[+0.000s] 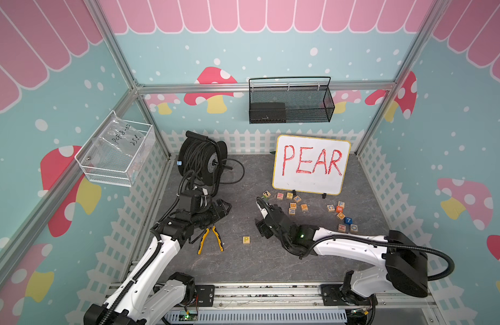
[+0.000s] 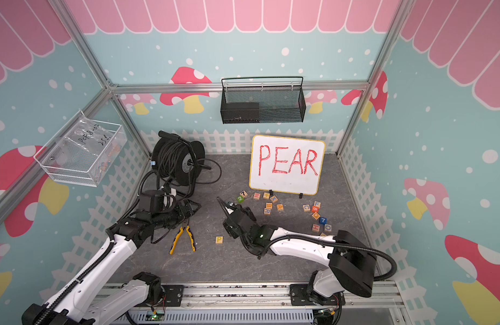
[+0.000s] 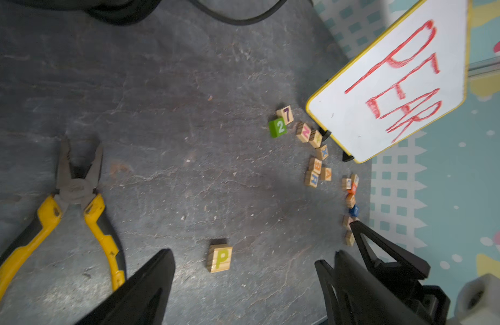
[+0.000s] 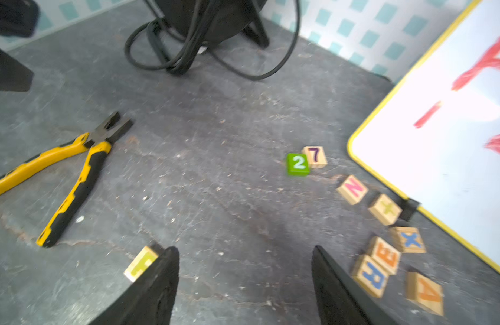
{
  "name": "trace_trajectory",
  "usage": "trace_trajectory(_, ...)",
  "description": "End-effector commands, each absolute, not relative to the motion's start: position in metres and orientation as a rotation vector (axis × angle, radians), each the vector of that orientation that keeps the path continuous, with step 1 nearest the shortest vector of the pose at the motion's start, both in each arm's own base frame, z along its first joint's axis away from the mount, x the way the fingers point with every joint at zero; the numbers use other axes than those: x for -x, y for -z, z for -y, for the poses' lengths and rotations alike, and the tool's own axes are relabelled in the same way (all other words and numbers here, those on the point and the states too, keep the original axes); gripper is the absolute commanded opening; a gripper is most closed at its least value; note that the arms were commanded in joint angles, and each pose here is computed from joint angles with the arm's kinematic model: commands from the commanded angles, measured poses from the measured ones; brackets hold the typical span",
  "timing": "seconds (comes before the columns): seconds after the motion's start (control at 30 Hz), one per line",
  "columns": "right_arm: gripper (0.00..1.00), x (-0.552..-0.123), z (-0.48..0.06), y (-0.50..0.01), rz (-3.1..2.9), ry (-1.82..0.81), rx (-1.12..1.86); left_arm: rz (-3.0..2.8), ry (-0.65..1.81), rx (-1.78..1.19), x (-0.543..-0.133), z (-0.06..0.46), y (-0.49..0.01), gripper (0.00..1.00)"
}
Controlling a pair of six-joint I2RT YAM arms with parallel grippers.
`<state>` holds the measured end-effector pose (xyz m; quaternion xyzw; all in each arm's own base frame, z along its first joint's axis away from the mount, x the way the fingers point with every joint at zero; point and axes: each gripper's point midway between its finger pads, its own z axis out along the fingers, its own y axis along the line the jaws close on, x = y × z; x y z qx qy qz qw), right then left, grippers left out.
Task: Spell the uppercase word “pear” with letter blocks
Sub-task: Place the letter block at the center of the board, then pick up the letter block from the center of the board.
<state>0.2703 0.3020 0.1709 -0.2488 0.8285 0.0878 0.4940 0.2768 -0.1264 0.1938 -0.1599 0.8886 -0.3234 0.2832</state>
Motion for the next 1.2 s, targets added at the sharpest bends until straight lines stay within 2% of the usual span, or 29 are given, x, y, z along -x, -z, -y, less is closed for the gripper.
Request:
trace_trajectory(0.0, 0.8, -0.284, -0.252, -0.18, -2.031, -0.125, 0.414, -2.401, 0.869, 0.276, -0.278, 0.137, -0.209, 1.0)
trace_trajectory(0.2, 0.86, -0.301, -0.18, -0.184, -2.074, -0.157, 0.159, -2.377, 0.862, 0.08, -0.288, 0.163, -0.243, 1.0)
trace_trajectory(0.4, 0.95, -0.312, -0.141, -0.184, -2.118, -0.117, 0.03, -2.354, 0.799, -0.113, -0.303, 0.198, -0.28, 1.0)
trace_trajectory(0.5, 0.96, -0.32, -0.136, -0.186, -2.131, -0.092, 0.017, -2.315, 0.633, -0.107, -0.31, 0.194, -0.297, 1.0)
trace_trajectory(0.63, 0.95, -0.334, -0.136, -0.182, -2.149, -0.117, -0.015, -2.255, 0.606, -0.047, -0.32, 0.19, -0.295, 1.0)
trace_trajectory(0.87, 0.92, -0.36, -0.146, -0.166, -2.206, -0.161, -0.024, -2.221, 0.467, -0.184, -0.294, 0.191, -0.332, 1.0)
trace_trajectory(1.0, 0.85, -0.373, -0.158, -0.15, -2.26, -0.195, -0.008, -2.13, 0.522, -0.188, -0.295, 0.193, -0.351, 1.0)
trace_trajectory(1.17, 0.8, -0.383, -0.168, -0.13, -2.317, -0.199, -0.011, -2.193, 0.858, -0.183, -0.288, 0.221, -0.333, 1.0)
